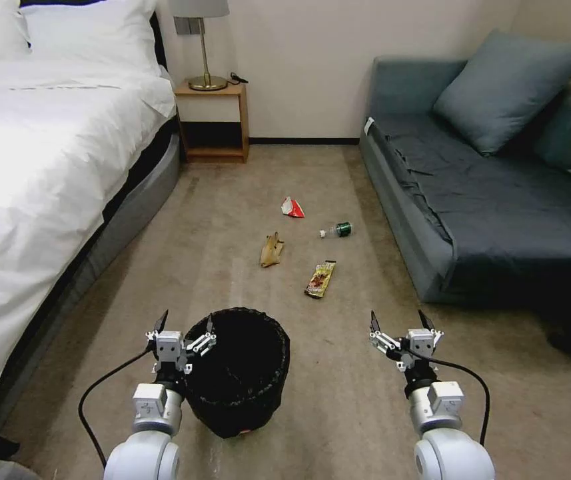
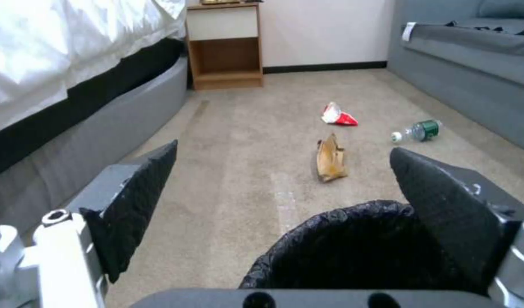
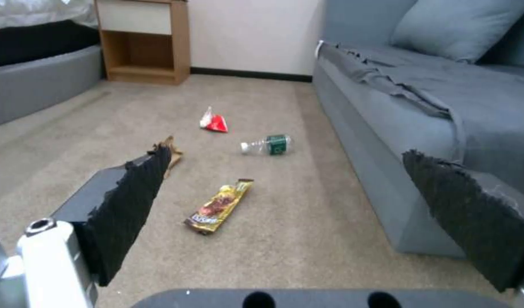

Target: Pick up the trash bin, then pick up the garbage on the floor and place it into the trash bin.

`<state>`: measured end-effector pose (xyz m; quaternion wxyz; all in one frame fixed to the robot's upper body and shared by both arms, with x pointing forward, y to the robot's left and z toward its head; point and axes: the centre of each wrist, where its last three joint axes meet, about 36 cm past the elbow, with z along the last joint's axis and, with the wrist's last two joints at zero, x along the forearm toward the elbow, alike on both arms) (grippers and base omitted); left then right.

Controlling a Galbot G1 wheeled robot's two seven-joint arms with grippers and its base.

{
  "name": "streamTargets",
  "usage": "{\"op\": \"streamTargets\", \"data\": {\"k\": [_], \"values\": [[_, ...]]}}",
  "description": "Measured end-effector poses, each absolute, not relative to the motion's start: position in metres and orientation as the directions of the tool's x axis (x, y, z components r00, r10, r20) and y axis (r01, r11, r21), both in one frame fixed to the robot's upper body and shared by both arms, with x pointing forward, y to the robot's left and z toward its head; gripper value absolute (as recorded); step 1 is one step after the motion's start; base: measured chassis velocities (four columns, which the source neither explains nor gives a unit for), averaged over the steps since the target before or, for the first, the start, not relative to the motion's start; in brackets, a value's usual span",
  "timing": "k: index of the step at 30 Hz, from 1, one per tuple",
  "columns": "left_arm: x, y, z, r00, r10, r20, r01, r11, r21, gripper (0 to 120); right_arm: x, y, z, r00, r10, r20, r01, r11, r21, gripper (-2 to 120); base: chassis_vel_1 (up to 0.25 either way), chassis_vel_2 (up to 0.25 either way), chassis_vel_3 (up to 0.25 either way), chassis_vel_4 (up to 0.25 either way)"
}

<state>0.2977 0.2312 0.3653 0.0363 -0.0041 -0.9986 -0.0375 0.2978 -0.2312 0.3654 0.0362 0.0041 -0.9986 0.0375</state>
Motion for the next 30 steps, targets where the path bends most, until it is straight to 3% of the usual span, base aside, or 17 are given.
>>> {"op": "streamTargets", "data": {"k": [30], "values": [[0.2978, 0.2312, 0.3654, -0.997, 0.006, 0.073, 0.011, 0.997, 0.075, 100, 0.2978, -0.2312, 0.3654, -0.997, -0.005, 0.073, -0.011, 0.997, -0.075, 100, 0.0, 0.0, 0.0, 0.0]]}}
